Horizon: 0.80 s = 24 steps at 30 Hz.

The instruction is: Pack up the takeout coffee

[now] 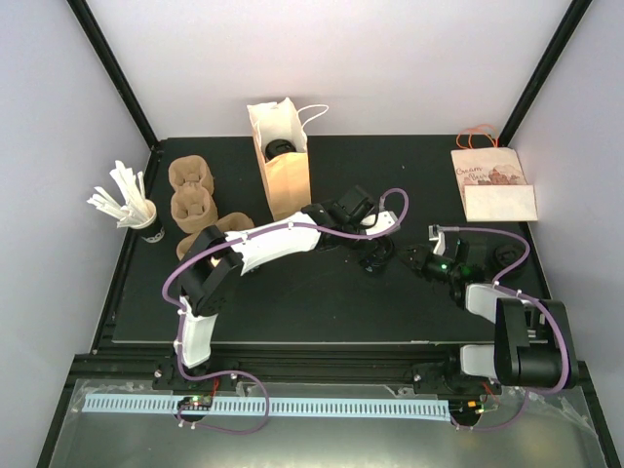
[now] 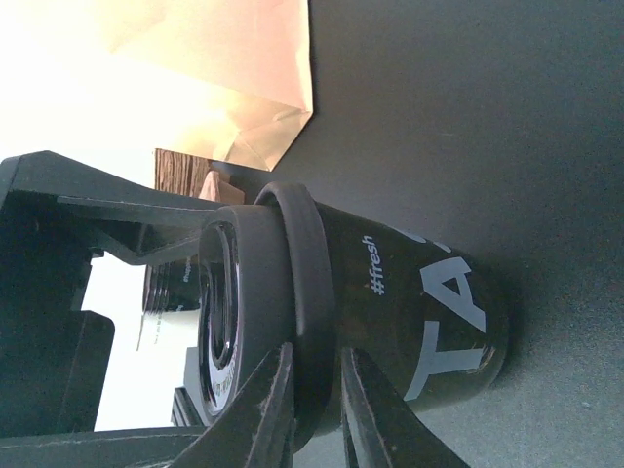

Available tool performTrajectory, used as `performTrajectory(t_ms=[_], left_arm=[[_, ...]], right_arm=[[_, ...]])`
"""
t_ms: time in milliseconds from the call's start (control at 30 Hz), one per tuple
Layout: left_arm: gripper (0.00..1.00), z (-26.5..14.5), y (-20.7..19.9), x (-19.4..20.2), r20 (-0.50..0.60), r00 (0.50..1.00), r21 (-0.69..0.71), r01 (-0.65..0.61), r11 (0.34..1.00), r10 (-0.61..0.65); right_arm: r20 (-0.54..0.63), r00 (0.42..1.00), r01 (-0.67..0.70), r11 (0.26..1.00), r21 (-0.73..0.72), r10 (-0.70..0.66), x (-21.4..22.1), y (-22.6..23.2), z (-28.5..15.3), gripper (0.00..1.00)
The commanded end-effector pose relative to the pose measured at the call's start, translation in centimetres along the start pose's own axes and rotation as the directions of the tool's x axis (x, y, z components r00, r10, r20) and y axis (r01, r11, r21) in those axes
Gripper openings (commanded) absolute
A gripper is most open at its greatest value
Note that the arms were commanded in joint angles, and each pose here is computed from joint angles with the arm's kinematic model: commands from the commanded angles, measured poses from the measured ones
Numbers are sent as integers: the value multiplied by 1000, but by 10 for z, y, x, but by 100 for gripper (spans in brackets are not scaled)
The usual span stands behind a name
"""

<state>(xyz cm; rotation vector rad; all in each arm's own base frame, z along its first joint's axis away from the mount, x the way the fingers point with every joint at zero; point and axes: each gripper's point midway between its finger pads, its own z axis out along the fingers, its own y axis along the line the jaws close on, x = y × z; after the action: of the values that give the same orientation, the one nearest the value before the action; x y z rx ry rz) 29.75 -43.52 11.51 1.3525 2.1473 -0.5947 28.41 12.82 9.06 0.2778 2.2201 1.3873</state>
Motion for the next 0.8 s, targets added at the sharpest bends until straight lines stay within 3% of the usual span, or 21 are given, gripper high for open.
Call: performTrajectory(t_ms=[0,433,600,767], left_arm=[[72,33,-15,61,-186,982,44,45,998,-36],[71,43,-17,76,-236,972,-13,9,1000,-12],[71,44,-17,80,-253,967,-42,-6,999,-5],[71,44,-14,84,-269,963,-55,1,998,-16]], right_arm=[[-78,966,-229,954,193,248,56,-60,-3,15],[-83,954,-260,934,244,287,53,-55,-8,17],[-77,963,-224,928,297,257,44,-54,-12,21],[-101,979,-146,958,246,175,31,-35,-11,24]])
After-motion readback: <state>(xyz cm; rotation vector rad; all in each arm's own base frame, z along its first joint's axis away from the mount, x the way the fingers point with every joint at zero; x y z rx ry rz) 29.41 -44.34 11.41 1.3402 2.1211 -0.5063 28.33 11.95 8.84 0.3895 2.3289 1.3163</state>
